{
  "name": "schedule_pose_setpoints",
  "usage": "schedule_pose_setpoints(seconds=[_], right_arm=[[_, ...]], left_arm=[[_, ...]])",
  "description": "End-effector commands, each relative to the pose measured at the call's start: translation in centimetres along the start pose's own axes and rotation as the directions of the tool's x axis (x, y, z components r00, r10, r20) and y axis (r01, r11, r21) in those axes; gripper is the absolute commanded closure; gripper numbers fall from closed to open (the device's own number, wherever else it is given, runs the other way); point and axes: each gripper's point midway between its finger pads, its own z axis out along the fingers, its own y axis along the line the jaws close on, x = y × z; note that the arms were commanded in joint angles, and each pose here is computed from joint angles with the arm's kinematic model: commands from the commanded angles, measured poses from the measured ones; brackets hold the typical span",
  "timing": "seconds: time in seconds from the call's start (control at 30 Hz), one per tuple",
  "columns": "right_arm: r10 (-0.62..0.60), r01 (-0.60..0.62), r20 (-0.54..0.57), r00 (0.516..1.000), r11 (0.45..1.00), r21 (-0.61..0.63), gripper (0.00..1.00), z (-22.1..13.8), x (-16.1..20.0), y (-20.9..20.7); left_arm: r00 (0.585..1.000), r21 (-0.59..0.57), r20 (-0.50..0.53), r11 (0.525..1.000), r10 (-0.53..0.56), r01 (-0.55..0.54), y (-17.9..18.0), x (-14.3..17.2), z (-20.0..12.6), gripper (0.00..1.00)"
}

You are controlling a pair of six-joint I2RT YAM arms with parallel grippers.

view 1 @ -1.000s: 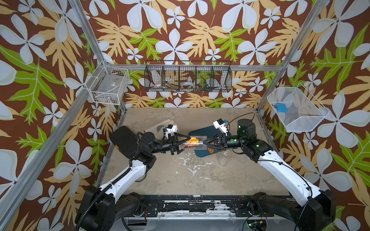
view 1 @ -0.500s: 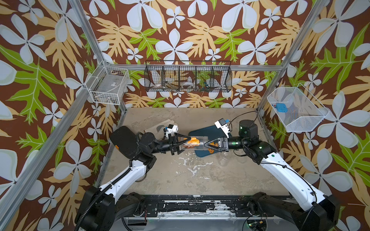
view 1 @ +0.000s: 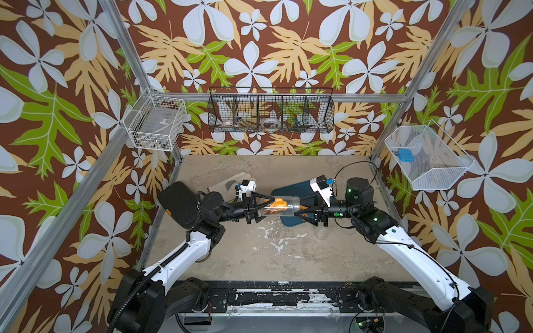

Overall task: Pour the cookies out of the jar
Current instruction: Unscrew the lid from the jar.

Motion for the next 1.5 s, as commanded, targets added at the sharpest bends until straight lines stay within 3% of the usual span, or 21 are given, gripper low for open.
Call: schedule_pose_setpoints(seconds=[0.0, 0.6, 0.97, 1.1, 1.17, 1.27, 1.33, 1.47], right_arm=[[-0.134, 0.135, -0.016, 0.991, 0.987, 0.093, 0.56, -0.4, 0.1, -1.3], [-0.136, 0.135, -0.004, 0.991, 0.981, 0.140, 0.56, -1.7, 1.1, -1.1], [-0.251, 0.246, -0.009, 0.968, 0.938, 0.243, 0.56, -2.9, 1.2, -1.8], [-0.223, 0.216, 0.008, 0.975, 0.952, 0.217, 0.52, -2.7, 0.8, -1.4], [-0.156, 0.146, 0.032, 0.987, 0.967, 0.206, 0.46, -2.7, 0.2, -1.2], [0.044, -0.058, 0.073, 0.996, 0.977, 0.207, 0.18, -2.9, -1.3, -1.4], [0.194, -0.202, 0.066, 0.979, 0.967, 0.156, 0.09, -2.5, -2.1, -1.2], [0.535, -0.532, -0.033, 0.844, 0.844, 0.067, 0.00, -1.3, -1.7, -1.8]], left_arm=[[1.000, 0.010, -0.011, 1.000, 0.001, -0.001, -0.4, 0.2, -0.1, 0.66], [1.000, 0.023, -0.004, 1.000, 0.008, -0.008, -1.0, 0.0, -0.3, 0.66], [1.000, 0.033, -0.003, 0.999, -0.004, 0.004, -1.1, -0.1, -0.3, 0.66], [1.000, 0.036, -0.004, 0.999, -0.003, 0.003, -1.2, 0.0, -0.4, 0.66], [1.000, 0.037, -0.004, 0.999, -0.001, 0.001, -1.2, 0.1, -0.4, 0.66], [1.000, 0.038, -0.005, 0.999, 0.003, -0.003, -1.3, 0.2, -0.5, 0.66], [1.000, 0.038, -0.006, 0.999, 0.006, -0.006, -1.3, 0.2, -0.5, 0.66], [1.000, 0.037, -0.005, 0.999, 0.014, -0.013, -1.4, 0.2, -0.5, 0.66]])
